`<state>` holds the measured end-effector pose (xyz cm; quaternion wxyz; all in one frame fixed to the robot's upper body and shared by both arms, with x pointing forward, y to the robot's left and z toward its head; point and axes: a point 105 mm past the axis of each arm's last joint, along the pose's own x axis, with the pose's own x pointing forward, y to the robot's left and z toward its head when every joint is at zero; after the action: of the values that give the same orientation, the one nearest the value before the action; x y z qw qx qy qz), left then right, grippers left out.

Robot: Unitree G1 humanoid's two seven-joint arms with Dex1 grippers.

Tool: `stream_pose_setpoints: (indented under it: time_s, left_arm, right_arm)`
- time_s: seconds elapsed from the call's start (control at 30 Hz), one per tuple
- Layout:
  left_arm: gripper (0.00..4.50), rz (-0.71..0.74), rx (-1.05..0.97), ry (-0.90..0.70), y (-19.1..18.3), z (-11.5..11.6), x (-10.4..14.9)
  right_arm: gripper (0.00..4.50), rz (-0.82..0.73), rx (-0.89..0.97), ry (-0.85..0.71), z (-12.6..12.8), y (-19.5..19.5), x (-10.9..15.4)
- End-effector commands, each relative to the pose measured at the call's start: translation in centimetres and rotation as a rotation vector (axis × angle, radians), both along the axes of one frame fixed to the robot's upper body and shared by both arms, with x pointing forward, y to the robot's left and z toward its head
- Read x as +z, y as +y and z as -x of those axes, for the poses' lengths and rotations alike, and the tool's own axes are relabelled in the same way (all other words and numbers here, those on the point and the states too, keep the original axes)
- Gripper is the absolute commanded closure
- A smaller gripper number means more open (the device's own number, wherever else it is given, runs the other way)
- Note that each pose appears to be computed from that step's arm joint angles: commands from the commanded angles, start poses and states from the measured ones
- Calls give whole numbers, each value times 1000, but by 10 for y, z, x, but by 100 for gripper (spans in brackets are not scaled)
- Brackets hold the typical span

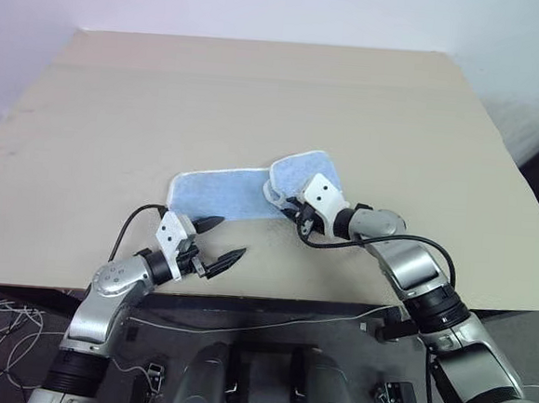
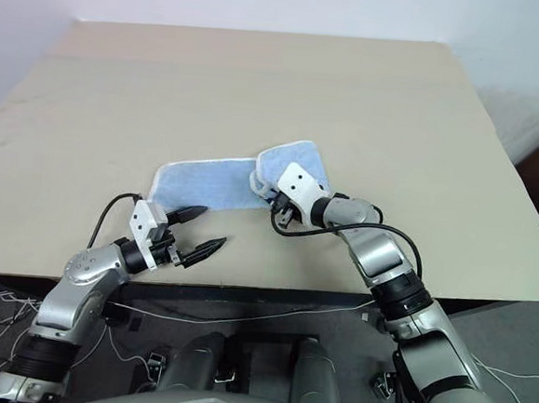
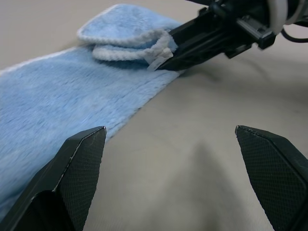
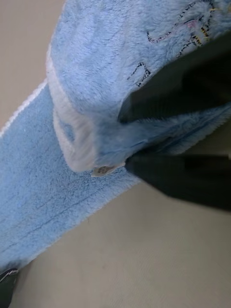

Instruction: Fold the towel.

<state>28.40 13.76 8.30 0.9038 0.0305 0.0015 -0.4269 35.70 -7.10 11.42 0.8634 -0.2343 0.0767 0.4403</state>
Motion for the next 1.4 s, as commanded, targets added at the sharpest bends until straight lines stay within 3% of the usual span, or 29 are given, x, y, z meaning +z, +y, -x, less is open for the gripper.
stream_pose_setpoints:
  time_s: [0.03,0.07,0.17,0.27,0.37,0.6,0.8,0.93,1.1,1.2,1.4]
  left_arm:
    - [0,67,52,-29,8,1,18]
    - [0,103,81,-19,9,2,21]
    - [0,206,158,37,11,4,24]
    - [0,232,180,64,11,6,25]
    - [0,305,268,156,13,15,19]
    - [0,517,386,233,18,21,34]
    - [0,597,523,332,27,25,27]
    - [0,617,559,369,29,26,25]
    - [0,862,632,509,32,29,21]
    - [0,914,647,540,34,27,21]
    - [0,1031,840,637,51,2,4]
  right_arm:
    - [195,-104,12,-97,4,-10,40]
    - [164,-155,15,-101,7,-15,50]
    - [164,-300,19,-91,14,-27,72]
    - [164,-349,15,-78,15,-30,78]
    - [223,-425,-87,-23,-14,-38,75]
    - [449,-366,-111,-15,-47,-13,47]
    - [449,-239,-72,61,-50,12,-6]
    - [449,-224,-53,75,-47,15,-15]
    - [449,-356,-22,0,-45,16,25]
    - [449,-374,-26,-21,-45,13,35]
    - [449,-398,-63,-63,-46,-2,56]
